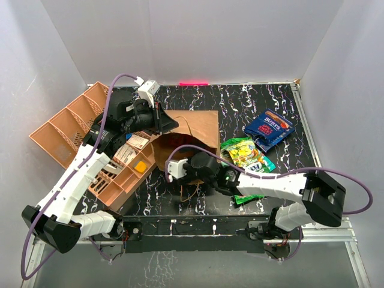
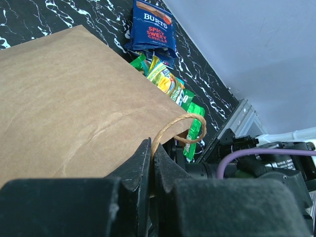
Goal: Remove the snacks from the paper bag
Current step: Pick up the snack from the paper bag.
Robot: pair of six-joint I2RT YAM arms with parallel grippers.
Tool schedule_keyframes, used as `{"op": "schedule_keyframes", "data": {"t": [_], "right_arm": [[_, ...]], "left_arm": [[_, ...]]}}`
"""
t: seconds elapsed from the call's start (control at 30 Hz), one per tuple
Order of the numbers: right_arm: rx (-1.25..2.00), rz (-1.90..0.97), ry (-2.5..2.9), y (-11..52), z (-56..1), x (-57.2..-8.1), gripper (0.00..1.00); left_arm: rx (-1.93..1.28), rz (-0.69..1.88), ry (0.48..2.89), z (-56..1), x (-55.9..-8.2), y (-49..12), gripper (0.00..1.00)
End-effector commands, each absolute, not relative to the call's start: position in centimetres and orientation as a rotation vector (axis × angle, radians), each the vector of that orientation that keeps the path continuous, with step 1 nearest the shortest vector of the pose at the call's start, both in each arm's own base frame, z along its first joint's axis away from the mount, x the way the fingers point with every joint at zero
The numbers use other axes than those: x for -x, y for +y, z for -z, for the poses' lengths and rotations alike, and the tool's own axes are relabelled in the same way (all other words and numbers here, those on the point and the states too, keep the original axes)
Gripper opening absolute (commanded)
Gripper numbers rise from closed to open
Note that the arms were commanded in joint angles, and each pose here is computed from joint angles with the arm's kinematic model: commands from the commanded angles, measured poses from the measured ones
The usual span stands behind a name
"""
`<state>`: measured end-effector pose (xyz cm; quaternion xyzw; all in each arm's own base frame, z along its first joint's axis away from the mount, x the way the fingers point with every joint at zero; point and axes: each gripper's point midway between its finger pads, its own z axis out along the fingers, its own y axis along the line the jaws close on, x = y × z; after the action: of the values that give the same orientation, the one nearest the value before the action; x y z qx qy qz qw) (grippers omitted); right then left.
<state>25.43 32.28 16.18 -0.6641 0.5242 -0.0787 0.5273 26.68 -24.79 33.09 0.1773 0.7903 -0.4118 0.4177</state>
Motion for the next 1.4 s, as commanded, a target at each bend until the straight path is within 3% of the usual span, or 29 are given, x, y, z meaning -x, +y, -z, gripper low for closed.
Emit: {"op": "schedule_keyframes", "data": {"t": [0.0,0.47,0.67,0.83,1.37], "right_arm": [[1.425,0.256,1.231,32.0,-18.9,-28.6,0.96],[1.248,0.382,1.313,31.0,-16.2,-35.2,0.68],[1.226,0.454,1.339,31.7,-13.7,-37.8,0.63],[1.197,0.497,1.358,31.7,-12.2,-39.9,0.63],[1.278,0.703,1.354,30.2,-9.0,-46.2,0.79]], "left_arm": [[-0.49,1.036,1.934,-34.6,-26.2,-24.8,0.0],[-0.499,1.071,1.889,-35.4,-26.2,-25.2,0.0],[-0.519,1.097,1.876,-35.9,-26.0,-25.5,0.0],[-0.531,1.111,1.881,-36.0,-25.7,-25.6,0.0],[-0.565,1.106,1.922,-35.2,-24.3,-25.1,0.0]]}}
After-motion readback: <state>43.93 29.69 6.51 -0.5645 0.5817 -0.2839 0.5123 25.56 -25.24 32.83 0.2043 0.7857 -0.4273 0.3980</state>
